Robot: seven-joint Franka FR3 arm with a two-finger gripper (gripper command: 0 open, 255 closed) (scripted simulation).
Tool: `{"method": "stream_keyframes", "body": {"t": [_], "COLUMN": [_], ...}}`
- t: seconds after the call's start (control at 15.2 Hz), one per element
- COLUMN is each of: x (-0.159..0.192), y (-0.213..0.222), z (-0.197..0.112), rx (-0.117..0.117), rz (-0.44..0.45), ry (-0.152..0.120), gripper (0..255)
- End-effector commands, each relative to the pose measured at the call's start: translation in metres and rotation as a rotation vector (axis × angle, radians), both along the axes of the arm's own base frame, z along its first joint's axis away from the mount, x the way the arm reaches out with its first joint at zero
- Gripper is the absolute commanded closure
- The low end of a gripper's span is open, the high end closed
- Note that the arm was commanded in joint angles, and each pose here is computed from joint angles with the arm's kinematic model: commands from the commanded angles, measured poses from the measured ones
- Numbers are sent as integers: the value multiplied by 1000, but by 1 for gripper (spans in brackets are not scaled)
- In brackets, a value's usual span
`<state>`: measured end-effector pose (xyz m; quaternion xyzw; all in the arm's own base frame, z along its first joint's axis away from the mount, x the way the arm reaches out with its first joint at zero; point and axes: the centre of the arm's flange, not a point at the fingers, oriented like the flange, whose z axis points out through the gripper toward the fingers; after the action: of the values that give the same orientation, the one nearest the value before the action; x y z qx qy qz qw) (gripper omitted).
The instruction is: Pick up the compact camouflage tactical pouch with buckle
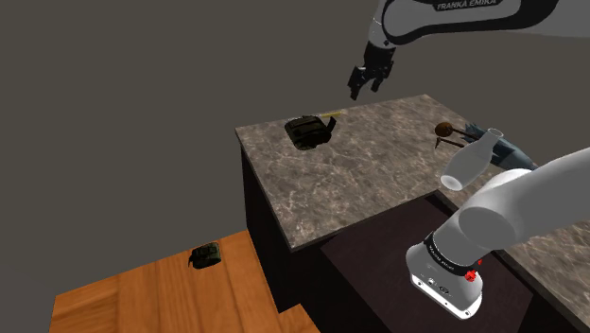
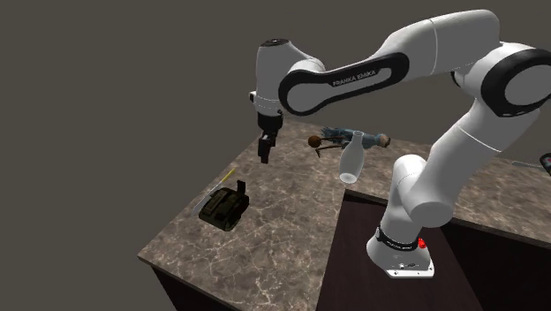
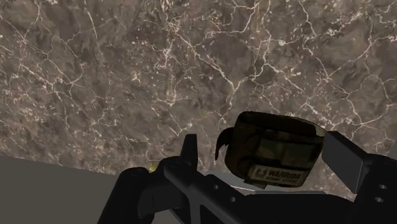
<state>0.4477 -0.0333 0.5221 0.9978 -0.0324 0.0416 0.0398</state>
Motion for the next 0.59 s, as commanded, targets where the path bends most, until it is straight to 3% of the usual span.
{"method": "stream_keyframes", "body": {"t": [0.0, 0.53], "x": [20, 95], "y": [-10, -42], "z": [-19, -96], "rx": [12, 58], "rz": [-22, -108], "ry": [12, 63], "gripper": [0, 0]}}
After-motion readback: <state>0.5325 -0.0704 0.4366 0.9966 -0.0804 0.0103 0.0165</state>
